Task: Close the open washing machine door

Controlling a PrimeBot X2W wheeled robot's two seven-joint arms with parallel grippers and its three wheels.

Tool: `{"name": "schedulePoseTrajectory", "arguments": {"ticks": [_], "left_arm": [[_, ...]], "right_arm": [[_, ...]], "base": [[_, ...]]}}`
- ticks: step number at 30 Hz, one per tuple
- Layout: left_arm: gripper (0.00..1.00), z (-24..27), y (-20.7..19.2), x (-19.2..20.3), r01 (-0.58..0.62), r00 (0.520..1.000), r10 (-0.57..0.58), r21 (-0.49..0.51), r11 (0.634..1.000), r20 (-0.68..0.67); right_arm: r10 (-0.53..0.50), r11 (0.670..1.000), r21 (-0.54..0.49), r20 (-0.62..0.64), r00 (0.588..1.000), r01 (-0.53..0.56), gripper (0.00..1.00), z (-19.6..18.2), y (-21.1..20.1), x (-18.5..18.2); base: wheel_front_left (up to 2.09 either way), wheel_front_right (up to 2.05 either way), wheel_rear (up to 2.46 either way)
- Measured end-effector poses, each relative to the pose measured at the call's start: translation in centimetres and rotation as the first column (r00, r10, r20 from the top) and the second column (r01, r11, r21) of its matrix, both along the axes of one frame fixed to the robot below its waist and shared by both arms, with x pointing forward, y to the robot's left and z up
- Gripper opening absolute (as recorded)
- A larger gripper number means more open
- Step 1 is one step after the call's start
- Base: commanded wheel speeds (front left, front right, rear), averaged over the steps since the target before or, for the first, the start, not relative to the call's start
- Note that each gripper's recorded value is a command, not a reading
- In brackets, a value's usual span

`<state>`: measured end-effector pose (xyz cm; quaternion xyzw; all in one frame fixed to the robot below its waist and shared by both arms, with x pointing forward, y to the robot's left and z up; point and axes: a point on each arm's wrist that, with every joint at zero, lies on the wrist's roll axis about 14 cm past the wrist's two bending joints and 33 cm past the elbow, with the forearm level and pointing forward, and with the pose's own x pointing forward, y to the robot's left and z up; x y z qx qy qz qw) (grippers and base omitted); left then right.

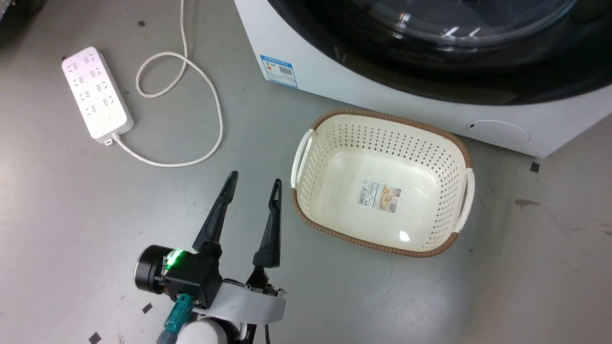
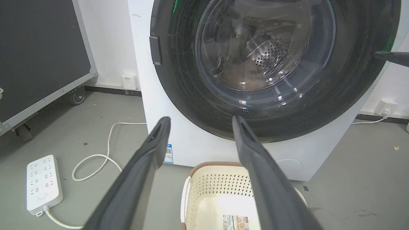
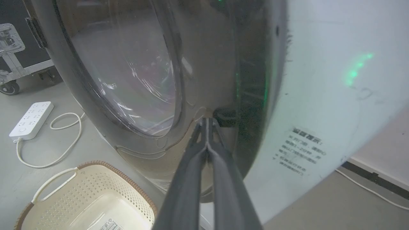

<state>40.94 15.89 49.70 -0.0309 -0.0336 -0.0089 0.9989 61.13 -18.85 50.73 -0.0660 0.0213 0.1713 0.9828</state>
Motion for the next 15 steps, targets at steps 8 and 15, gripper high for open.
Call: {"name": "schedulePoseTrajectory", "arguments": {"ticks": [8, 15], "left_arm": [[1.00, 0.2, -0.3, 0.7, 0.004, 1.000, -0.004, -0.016, 1.000, 0.010], [1.00, 1.2, -1.1, 0.9, 0.040, 0.998, -0.040, -0.014, 0.999, 0.044]], "right_arm": [[-0.057, 0.997, 0.043, -0.006, 0.998, 0.058, 0.00, -0.3, -1.0, 1.1], [-0.061, 0.995, 0.087, 0.038, 0.997, 0.058, 1.00, 1.8, -1.1, -1.0]], "base": [[0.00, 0.00, 0.00], [0.00, 0.00, 0.00]]}}
